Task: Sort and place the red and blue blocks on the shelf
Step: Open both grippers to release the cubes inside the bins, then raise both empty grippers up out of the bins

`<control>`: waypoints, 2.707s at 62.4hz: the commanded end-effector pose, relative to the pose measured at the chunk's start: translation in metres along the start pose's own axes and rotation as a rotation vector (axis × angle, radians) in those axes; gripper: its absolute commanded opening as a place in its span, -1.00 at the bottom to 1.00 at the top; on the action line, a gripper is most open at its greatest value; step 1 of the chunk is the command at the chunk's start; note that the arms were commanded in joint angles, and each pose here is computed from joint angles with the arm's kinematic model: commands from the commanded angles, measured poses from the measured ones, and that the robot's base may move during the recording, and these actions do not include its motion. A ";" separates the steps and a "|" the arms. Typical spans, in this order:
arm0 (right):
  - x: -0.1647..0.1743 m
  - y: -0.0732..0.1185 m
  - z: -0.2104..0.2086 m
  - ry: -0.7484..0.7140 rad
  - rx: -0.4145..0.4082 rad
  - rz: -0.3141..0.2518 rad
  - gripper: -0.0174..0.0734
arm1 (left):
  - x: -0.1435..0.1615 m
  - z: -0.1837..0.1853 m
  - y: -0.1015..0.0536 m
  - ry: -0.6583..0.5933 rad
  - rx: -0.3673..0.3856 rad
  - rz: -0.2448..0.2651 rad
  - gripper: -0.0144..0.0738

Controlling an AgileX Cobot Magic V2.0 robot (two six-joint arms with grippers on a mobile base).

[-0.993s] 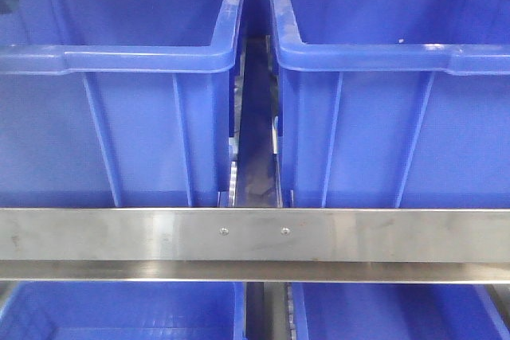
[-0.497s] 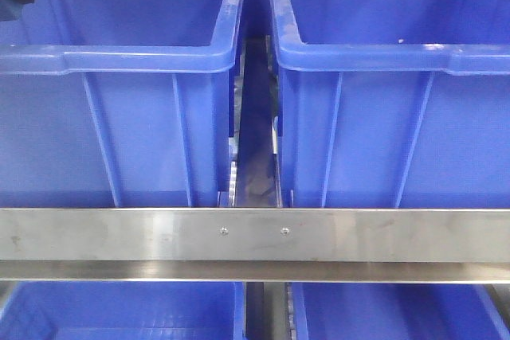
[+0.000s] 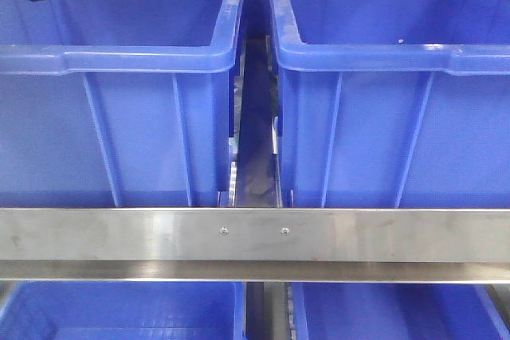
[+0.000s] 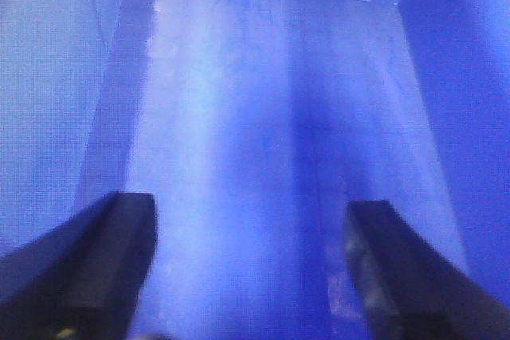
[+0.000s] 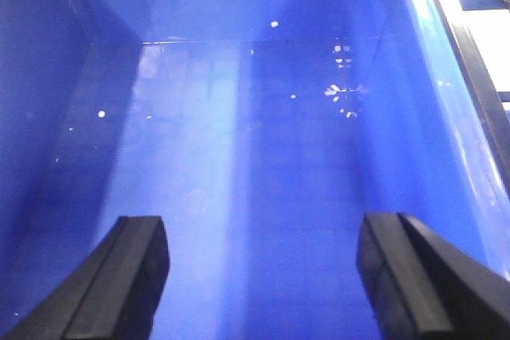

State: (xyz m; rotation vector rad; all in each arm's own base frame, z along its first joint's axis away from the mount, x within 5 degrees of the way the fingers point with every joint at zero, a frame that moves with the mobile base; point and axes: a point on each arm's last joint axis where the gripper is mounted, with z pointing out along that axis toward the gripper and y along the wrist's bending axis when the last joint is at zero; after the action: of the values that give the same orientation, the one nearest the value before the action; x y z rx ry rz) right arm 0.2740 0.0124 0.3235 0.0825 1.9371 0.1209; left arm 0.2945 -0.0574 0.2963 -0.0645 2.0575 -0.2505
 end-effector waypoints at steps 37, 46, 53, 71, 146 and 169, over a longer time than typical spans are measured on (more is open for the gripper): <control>-0.024 0.003 -0.010 -0.145 -0.014 -0.017 -0.51 | -0.024 -0.014 -0.010 -0.142 0.065 -0.010 -0.39; -0.024 0.003 -0.010 -0.144 -0.014 -0.017 -0.51 | -0.024 -0.014 -0.010 -0.143 0.065 -0.010 -0.39; -0.024 0.003 -0.010 -0.144 -0.014 -0.017 -0.51 | -0.024 -0.014 -0.010 -0.143 0.065 -0.010 -0.39; -0.025 0.003 -0.016 -0.141 -0.014 -0.018 -0.51 | -0.030 -0.030 -0.010 -0.163 0.062 -0.006 -0.39; 0.046 -0.006 -0.127 -0.255 -0.019 -0.073 -0.51 | 0.047 -0.134 0.015 -0.225 0.054 0.013 -0.39; 0.067 -0.009 -0.146 -0.278 -0.022 -0.074 -0.51 | 0.078 -0.160 0.024 -0.285 0.068 0.011 -0.39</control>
State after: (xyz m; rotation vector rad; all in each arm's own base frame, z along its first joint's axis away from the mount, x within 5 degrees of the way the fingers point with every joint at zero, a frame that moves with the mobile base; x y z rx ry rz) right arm 0.1174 0.0050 0.2986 0.0328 1.7664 0.0888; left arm 0.1205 -0.0195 0.2823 -0.0687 1.8741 -0.2496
